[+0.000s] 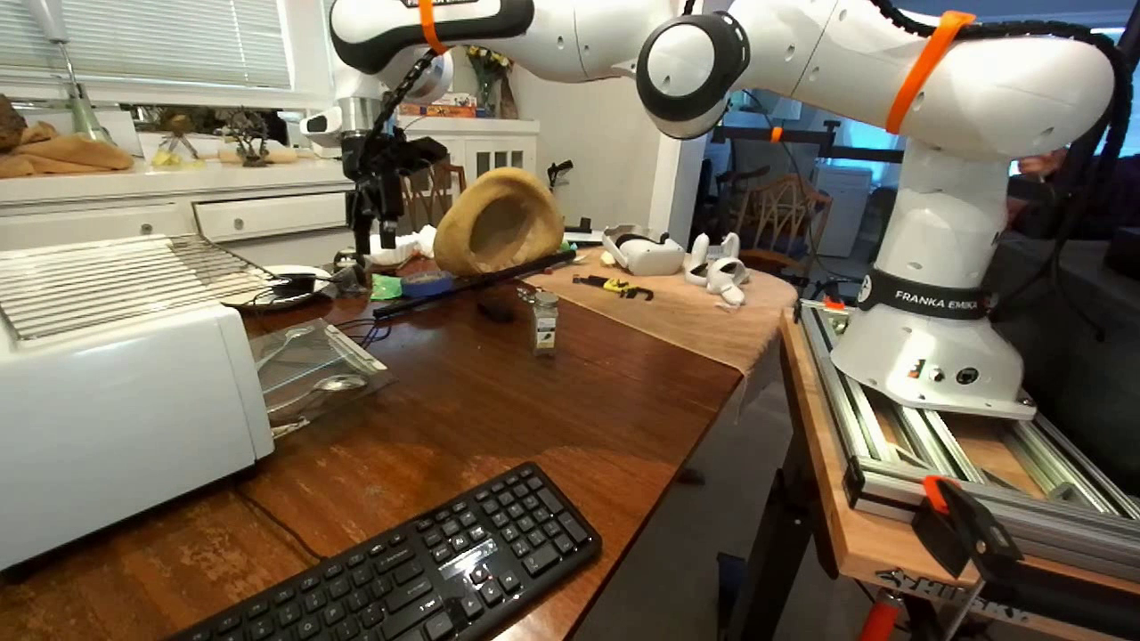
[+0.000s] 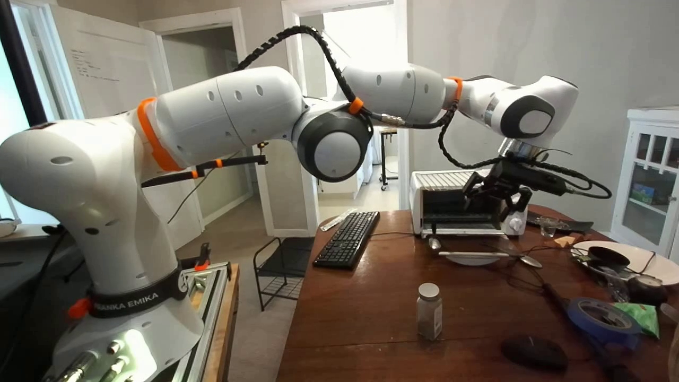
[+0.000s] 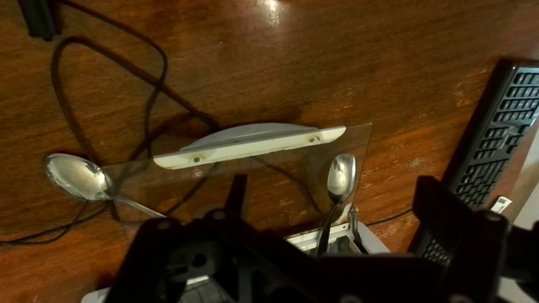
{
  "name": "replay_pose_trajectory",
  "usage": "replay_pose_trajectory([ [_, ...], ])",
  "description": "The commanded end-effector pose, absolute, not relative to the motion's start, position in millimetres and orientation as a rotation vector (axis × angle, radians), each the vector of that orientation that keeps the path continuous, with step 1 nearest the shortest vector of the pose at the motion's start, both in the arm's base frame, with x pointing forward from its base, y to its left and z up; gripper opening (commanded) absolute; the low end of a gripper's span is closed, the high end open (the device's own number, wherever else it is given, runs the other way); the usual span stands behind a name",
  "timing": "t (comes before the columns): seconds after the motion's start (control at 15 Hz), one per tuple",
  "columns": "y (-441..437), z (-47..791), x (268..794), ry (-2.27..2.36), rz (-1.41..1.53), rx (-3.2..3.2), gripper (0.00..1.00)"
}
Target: Put the rack on top of the microwave then move the spoon to the right
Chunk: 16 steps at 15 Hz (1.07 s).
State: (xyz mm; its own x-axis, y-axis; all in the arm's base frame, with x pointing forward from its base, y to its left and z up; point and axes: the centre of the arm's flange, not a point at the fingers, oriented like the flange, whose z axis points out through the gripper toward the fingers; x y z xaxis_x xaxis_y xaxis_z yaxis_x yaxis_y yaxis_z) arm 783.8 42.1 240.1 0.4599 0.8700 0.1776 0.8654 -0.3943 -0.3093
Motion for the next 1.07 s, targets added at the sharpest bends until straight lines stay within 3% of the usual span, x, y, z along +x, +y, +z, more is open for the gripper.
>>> replay_pose_trajectory([
  [0.0, 40, 245, 785, -1.468, 0.007, -2.363, 1.0],
  [0.53, 109, 186, 765, -1.557, 0.076, -2.289, 1.0],
  [1.0, 164, 147, 742, -1.573, -0.048, -2.325, 1.0],
])
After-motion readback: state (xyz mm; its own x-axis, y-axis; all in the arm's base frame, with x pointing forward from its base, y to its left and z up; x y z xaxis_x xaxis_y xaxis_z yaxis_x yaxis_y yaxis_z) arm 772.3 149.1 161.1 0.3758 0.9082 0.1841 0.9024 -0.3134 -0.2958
